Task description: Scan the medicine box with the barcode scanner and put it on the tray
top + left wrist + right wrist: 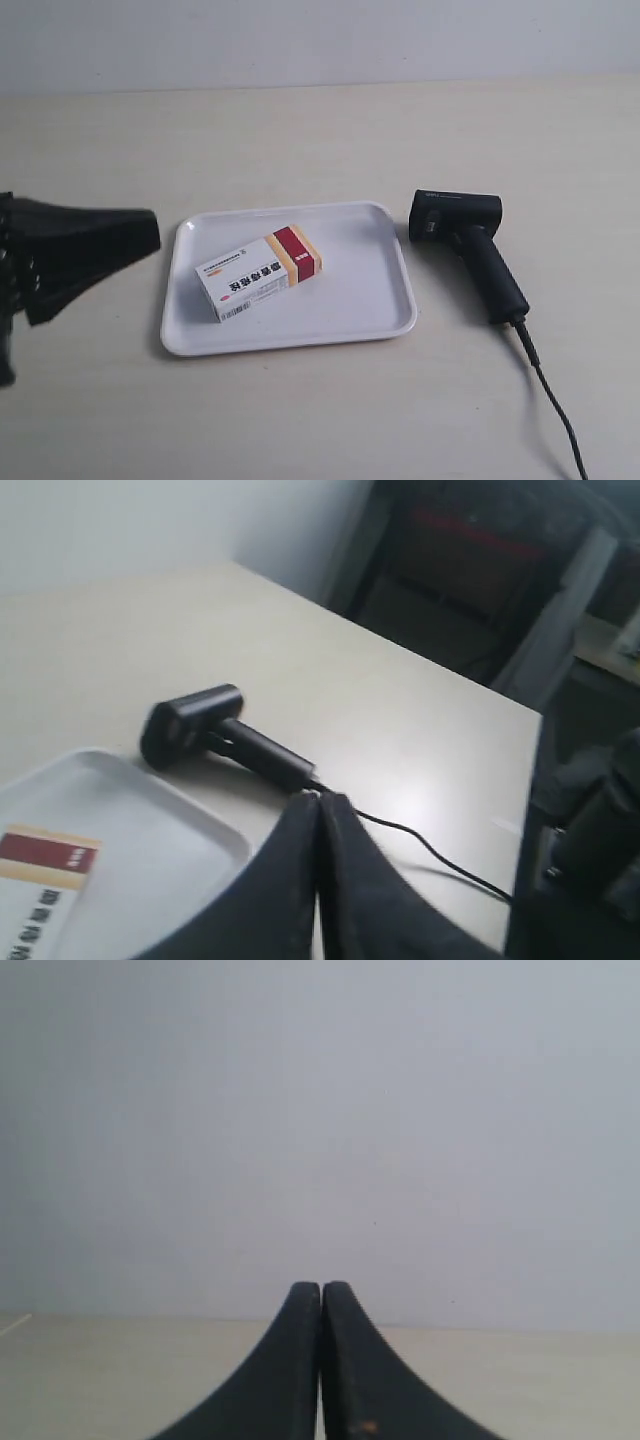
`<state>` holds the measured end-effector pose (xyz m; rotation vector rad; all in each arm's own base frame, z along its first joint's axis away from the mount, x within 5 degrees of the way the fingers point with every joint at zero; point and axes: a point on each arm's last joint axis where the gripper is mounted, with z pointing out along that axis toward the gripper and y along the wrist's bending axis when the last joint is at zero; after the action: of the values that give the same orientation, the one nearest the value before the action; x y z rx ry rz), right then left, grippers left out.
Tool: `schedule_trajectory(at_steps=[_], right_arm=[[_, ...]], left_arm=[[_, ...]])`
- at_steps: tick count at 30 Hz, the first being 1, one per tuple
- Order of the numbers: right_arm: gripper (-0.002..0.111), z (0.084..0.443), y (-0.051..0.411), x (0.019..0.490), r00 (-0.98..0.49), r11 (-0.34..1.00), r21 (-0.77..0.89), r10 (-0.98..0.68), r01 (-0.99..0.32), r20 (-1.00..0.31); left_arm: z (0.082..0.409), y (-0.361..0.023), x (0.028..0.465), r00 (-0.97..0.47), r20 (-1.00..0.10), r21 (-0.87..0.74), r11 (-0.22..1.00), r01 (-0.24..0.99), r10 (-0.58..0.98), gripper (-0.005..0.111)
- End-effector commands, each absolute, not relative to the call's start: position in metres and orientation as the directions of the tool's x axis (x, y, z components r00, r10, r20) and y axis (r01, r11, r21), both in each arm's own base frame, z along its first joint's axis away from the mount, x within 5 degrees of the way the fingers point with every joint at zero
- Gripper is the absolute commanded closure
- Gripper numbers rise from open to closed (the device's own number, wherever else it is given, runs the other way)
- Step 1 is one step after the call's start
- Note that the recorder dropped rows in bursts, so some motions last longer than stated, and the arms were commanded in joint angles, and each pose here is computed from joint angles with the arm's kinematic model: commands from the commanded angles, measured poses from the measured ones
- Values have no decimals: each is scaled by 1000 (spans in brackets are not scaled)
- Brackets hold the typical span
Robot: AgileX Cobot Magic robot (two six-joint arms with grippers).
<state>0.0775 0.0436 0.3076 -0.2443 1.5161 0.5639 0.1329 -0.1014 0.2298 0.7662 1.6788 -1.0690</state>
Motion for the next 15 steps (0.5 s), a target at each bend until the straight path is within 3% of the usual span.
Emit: schedule_trajectory(at_steps=[1, 4, 6, 9, 12, 15], right_arm=[[107, 310, 41, 73, -12, 847, 189, 211, -497, -977], [107, 310, 41, 73, -10, 847, 189, 212, -497, -977], [107, 310, 41, 73, -10, 847, 189, 212, -497, -977], [107, 310, 41, 73, -9, 847, 187, 210, -497, -978], [107, 310, 41, 73, -9, 847, 187, 210, -497, -978], [107, 310, 41, 73, -9, 847, 187, 210, -497, -978]], left_arm=[[230, -103, 98, -232, -969, -207, 239, 949, 80, 105], [231, -102, 85, -127, -983, -105, 159, 982, 135, 105], [232, -101, 90, -57, -988, -24, 218, 976, 146, 105], [241, -91, 103, 47, -995, 82, 466, 881, 86, 105], [242, -63, 98, 59, -998, 12, 769, 639, -33, 105], [224, -39, 80, 50, -995, -52, 898, 436, -82, 105]])
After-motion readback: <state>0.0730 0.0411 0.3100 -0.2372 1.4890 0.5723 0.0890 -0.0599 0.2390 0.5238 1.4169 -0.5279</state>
